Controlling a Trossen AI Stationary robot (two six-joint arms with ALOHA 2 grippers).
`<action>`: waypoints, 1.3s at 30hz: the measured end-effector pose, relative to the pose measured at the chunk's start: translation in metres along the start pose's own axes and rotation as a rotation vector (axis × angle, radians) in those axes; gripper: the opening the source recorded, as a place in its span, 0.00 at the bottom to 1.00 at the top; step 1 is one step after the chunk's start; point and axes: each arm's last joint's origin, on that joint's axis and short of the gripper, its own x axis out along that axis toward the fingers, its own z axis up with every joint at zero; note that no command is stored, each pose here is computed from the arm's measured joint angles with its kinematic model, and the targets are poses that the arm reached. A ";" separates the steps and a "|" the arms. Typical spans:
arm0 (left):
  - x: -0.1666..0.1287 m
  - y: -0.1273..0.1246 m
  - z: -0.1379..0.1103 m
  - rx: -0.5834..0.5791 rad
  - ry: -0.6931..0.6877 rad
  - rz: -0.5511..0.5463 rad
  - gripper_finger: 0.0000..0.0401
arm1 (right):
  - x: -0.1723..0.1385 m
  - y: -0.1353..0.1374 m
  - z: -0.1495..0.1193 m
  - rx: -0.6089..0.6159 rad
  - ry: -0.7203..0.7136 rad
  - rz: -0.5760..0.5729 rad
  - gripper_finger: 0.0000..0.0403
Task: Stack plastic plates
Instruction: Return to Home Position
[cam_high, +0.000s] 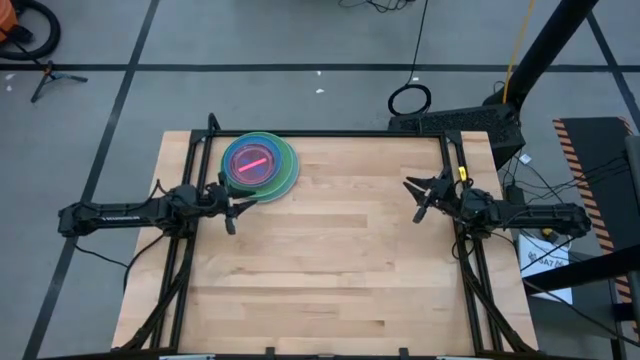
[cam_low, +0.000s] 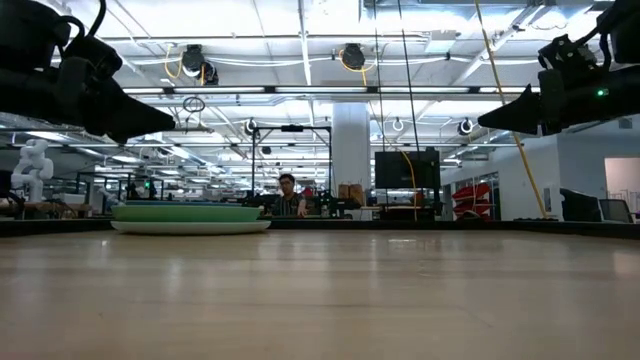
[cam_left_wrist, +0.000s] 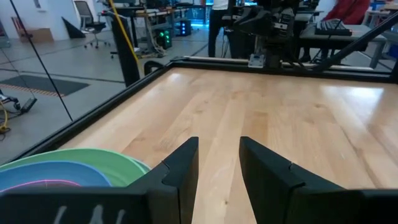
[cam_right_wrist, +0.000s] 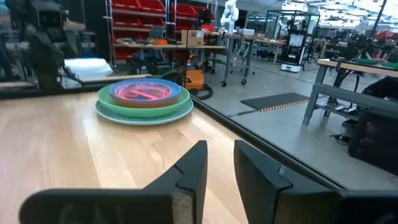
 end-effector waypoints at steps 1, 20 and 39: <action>0.000 0.000 0.000 -0.001 0.000 0.000 0.31 | 0.000 0.000 0.000 -0.005 0.001 0.000 0.18; 0.000 0.000 0.000 -0.003 -0.001 0.000 0.31 | 0.000 0.000 0.001 0.009 -0.012 0.012 0.18; 0.000 0.000 0.000 -0.003 -0.001 0.000 0.31 | 0.000 0.000 0.001 0.011 -0.014 0.013 0.18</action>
